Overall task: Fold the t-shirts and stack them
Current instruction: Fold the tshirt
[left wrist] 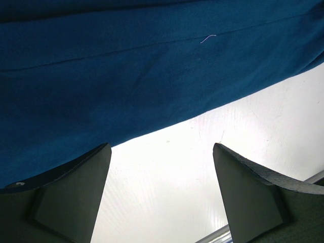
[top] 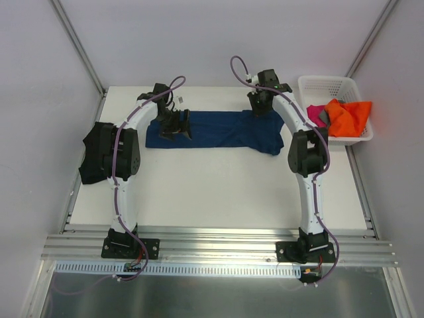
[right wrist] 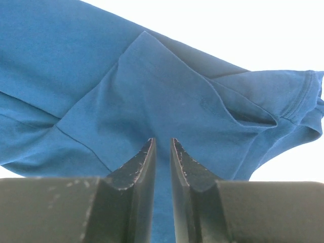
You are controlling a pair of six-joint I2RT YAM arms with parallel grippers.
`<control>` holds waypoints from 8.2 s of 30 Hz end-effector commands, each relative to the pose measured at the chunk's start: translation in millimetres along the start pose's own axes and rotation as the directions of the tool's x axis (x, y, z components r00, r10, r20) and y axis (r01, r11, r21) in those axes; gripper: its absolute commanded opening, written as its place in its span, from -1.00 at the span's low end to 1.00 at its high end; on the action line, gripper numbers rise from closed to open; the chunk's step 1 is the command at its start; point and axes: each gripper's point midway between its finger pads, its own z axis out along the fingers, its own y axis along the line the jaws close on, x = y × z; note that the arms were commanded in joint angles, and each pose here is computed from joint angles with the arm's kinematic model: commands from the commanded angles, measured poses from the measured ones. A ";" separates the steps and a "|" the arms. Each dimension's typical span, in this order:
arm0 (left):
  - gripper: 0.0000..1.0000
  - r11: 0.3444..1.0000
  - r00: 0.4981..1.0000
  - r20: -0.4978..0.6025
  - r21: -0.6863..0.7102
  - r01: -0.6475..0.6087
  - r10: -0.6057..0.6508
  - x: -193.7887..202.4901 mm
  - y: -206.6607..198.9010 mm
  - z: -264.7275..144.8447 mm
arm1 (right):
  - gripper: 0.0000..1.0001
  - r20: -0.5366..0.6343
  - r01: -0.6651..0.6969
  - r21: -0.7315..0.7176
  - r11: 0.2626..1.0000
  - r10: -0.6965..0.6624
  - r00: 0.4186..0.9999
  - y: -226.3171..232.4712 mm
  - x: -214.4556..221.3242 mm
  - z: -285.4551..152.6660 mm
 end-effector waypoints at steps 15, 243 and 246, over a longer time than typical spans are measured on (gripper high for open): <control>0.67 0.996 0.997 0.061 -0.076 -0.051 0.056 -27.8 17.6 -8.7 | -0.32 -0.209 -0.149 -0.067 0.987 0.132 0.969 15.1 98.4 -81.3; 0.98 0.957 0.974 -0.019 -0.183 -0.225 0.225 55.6 -11.8 -48.1 | 0.93 0.002 -0.456 -0.383 0.803 0.494 0.869 59.1 -45.7 -55.8; 0.98 0.964 0.981 -0.029 -0.184 -0.193 0.191 51.8 -0.6 -43.0 | 0.93 -0.029 -0.458 -0.363 0.811 0.482 0.876 59.4 -32.1 -56.1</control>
